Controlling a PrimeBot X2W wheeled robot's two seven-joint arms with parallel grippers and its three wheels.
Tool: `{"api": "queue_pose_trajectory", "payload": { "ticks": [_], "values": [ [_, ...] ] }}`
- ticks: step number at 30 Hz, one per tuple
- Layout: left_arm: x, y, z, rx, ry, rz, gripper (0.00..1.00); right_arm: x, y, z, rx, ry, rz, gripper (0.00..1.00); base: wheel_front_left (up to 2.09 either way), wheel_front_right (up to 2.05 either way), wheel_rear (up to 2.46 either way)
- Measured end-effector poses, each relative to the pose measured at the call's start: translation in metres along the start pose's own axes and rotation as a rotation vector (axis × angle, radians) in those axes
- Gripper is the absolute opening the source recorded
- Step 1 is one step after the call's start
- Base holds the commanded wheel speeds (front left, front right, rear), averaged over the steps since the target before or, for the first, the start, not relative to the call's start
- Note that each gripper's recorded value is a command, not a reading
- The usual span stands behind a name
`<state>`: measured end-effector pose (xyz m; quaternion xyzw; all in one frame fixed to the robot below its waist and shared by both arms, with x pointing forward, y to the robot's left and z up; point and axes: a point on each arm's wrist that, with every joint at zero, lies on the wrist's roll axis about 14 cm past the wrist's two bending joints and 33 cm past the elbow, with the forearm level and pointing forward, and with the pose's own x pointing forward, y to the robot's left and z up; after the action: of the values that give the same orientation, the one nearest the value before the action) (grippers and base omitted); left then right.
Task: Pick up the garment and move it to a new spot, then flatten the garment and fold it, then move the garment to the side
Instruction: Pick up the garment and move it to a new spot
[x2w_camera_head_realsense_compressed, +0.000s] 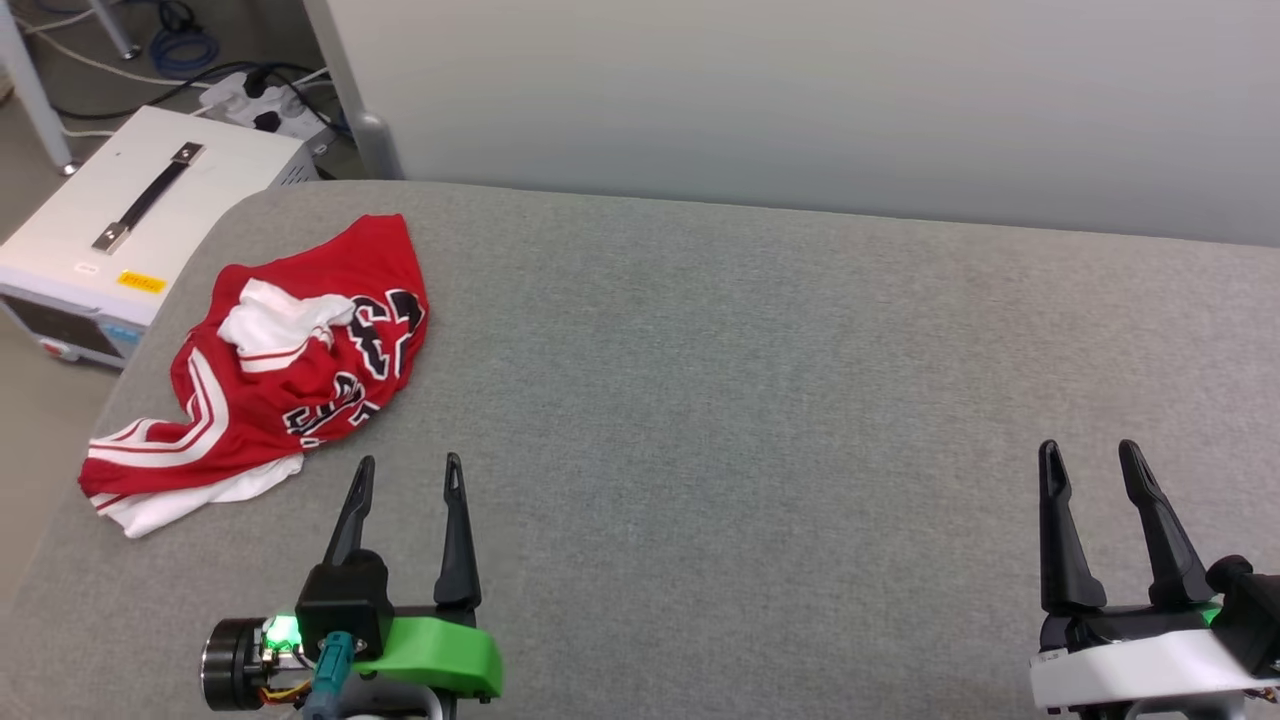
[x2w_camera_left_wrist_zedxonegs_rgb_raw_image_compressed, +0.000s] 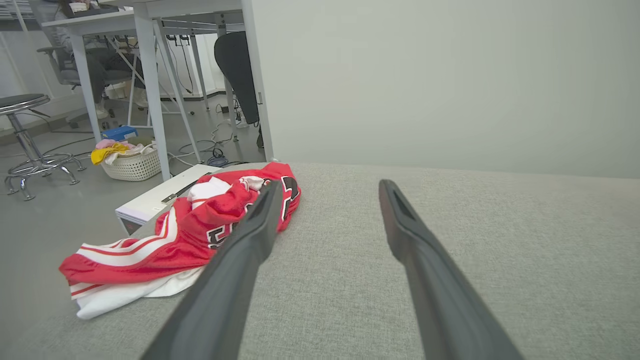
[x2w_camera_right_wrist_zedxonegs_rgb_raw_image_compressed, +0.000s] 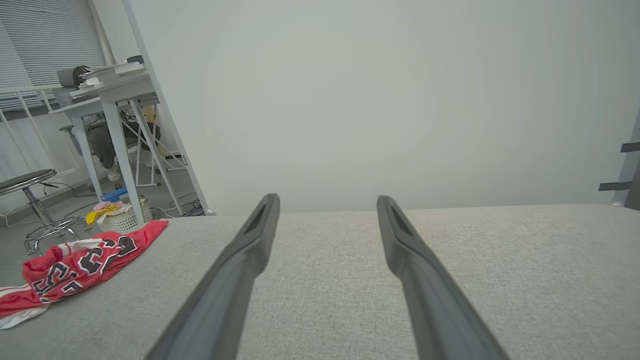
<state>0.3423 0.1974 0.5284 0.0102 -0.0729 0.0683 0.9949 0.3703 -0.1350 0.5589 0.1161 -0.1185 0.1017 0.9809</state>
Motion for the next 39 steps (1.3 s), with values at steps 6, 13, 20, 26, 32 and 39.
{"api": "queue_pose_trajectory", "payload": {
  "ticks": [6,13,20,26,32,39],
  "values": [
    [-0.007,0.025,0.001,0.017,0.003,0.078,1.00,0.014,0.022,-0.013,0.024,0.027,0.071,1.00,0.00,0.00,0.00],
    [-0.024,0.060,0.001,0.042,0.015,0.189,1.00,0.031,0.053,-0.027,0.052,0.051,0.167,1.00,0.00,0.00,0.00],
    [-0.045,0.095,0.004,0.059,0.021,0.308,1.00,0.043,0.087,-0.043,0.089,0.083,0.269,1.00,0.00,0.00,0.00],
    [-0.065,0.119,0.007,0.068,0.026,0.397,1.00,0.050,0.116,-0.055,0.120,0.108,0.349,1.00,0.00,0.00,0.00],
    [-0.085,0.139,0.011,0.078,0.030,0.481,1.00,0.053,0.141,-0.064,0.140,0.127,0.421,1.00,0.00,0.00,0.00],
    [-0.098,0.151,0.014,0.082,0.029,0.530,1.00,0.053,0.157,-0.067,0.151,0.135,0.463,1.00,0.00,0.00,0.00]
  ]
}}
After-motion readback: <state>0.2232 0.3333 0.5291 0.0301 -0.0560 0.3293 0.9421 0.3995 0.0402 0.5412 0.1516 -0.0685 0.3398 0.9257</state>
